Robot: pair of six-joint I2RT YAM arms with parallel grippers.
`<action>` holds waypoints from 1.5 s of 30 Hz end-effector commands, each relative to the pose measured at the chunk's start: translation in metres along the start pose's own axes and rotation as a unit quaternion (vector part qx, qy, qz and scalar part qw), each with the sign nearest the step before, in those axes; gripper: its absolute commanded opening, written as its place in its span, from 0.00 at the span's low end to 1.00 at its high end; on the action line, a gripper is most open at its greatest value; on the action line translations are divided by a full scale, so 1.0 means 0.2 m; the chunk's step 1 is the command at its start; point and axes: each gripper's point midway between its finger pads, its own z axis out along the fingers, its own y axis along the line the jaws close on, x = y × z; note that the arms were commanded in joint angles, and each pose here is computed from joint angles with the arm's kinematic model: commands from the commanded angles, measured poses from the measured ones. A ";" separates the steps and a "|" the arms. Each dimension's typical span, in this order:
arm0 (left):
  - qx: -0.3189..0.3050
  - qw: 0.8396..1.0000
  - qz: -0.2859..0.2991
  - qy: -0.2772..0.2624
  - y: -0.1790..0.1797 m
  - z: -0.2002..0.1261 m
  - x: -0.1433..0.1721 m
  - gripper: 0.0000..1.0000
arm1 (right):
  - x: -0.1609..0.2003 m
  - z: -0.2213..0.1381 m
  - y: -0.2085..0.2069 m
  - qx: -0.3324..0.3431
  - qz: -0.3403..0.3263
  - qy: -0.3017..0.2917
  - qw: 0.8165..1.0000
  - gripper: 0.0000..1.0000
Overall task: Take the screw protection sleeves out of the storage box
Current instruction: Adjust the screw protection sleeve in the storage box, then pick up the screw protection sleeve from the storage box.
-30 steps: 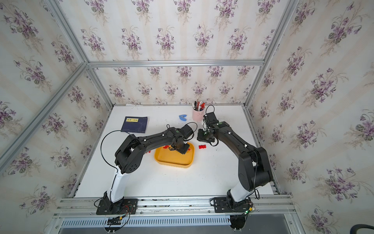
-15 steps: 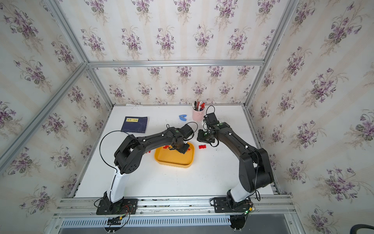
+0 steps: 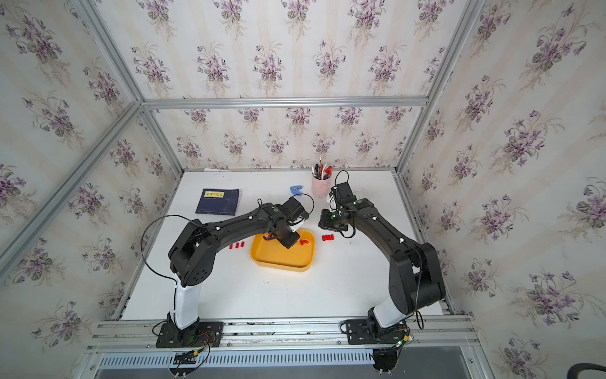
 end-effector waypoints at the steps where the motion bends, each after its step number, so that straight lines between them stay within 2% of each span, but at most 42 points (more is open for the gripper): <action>1: 0.004 0.998 0.056 0.015 0.00 0.00 0.04 0.16 | -0.01 -0.01 0.02 -0.008 -0.007 -0.005 1.000 0.33; 8: 0.004 0.991 0.131 0.034 0.01 0.03 0.09 0.18 | -0.01 0.01 0.03 -0.013 -0.007 0.000 1.000 0.34; 17: -0.026 0.983 0.174 0.048 0.07 0.08 0.12 0.22 | 0.01 0.02 0.02 -0.009 -0.008 0.006 1.000 0.33; 18: -0.030 0.983 0.174 0.046 0.08 0.08 0.12 0.27 | 0.01 0.02 0.02 -0.010 -0.008 0.006 1.000 0.33; 20: -0.025 0.984 0.171 0.039 0.07 0.06 0.11 0.43 | 0.01 0.02 0.02 -0.011 -0.009 0.006 1.000 0.33; 23: -0.023 0.986 0.165 0.025 0.07 0.03 0.09 0.50 | 0.01 0.02 0.02 -0.010 -0.009 0.007 1.000 0.33; 27: -0.037 0.990 0.138 -0.001 0.09 -0.07 0.06 0.53 | 0.00 0.01 0.04 -0.017 -0.018 0.002 1.000 0.33; 30: -0.040 0.994 0.092 -0.053 0.13 -0.24 0.00 0.55 | -0.03 -0.02 0.06 -0.024 -0.040 -0.009 0.999 0.34; 33: -0.022 0.993 0.019 -0.114 0.19 -0.44 -0.04 0.55 | -0.07 -0.05 0.10 -0.030 -0.066 -0.022 0.997 0.34; 36: -0.009 0.984 -0.071 -0.161 0.29 -0.62 -0.02 0.62 | -0.08 -0.06 0.20 -0.067 -0.112 -0.024 0.991 0.34; 37: -0.001 0.980 -0.097 -0.174 0.30 -0.68 0.00 0.62 | -0.08 -0.06 0.25 -0.078 -0.138 -0.025 0.987 0.35; 40: -0.003 0.971 -0.170 -0.169 0.39 -0.75 0.09 0.63 | -0.02 -0.04 0.44 -0.091 -0.265 -0.029 0.960 0.35; 43: -0.012 0.963 -0.213 -0.162 0.43 -0.78 0.18 0.63 | 0.10 0.01 0.62 -0.097 -0.401 -0.028 0.911 0.35; 45: -0.010 0.956 -0.237 -0.171 0.44 -0.81 0.23 0.63 | 0.12 0.02 0.69 -0.094 -0.466 -0.037 0.879 0.34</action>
